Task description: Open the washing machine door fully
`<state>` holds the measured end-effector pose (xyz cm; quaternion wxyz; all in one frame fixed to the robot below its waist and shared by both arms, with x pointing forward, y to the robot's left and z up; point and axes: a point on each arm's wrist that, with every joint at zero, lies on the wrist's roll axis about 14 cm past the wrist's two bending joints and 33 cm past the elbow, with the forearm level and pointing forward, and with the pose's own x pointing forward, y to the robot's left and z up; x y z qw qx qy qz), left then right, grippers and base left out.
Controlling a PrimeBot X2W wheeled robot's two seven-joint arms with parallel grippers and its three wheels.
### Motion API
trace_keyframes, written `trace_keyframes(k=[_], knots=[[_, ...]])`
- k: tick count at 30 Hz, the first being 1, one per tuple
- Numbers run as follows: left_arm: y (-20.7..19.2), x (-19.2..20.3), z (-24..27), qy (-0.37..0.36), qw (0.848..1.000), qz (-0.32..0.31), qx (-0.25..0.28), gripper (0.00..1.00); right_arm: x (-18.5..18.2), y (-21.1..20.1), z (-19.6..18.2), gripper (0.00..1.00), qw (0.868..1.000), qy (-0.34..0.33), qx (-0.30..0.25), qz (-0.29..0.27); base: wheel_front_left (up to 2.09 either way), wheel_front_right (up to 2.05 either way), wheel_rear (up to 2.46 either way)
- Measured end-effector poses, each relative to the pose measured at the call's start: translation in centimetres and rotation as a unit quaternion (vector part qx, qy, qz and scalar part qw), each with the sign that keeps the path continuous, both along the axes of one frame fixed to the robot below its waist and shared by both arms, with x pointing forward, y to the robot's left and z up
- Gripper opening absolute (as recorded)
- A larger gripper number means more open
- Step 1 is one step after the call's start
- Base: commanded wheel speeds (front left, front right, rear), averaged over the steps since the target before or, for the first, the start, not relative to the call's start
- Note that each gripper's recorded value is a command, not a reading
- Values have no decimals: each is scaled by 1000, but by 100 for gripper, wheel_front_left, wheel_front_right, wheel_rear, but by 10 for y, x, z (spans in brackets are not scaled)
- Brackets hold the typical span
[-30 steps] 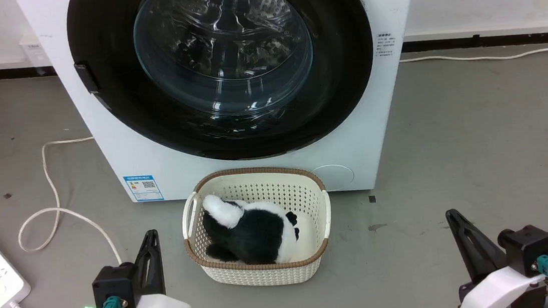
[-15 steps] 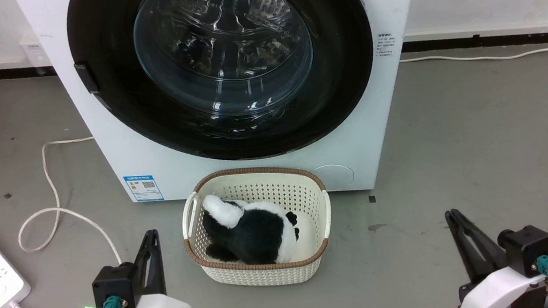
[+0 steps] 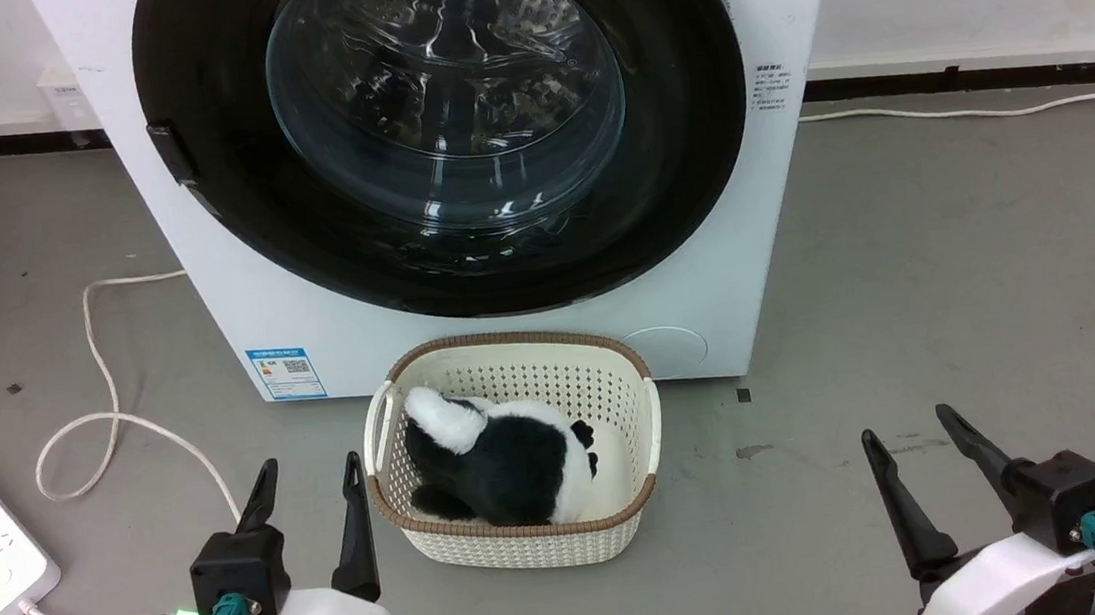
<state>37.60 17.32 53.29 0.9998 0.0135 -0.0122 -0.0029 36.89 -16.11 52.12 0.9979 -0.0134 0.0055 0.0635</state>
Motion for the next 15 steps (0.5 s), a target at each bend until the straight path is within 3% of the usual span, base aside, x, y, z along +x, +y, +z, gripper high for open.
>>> trace_keyframes(k=[15], knots=[[-4,6,-5,-3,1000,-2,-6,100,17,0,3,100,1000,-15,12,3,0,0,0]])
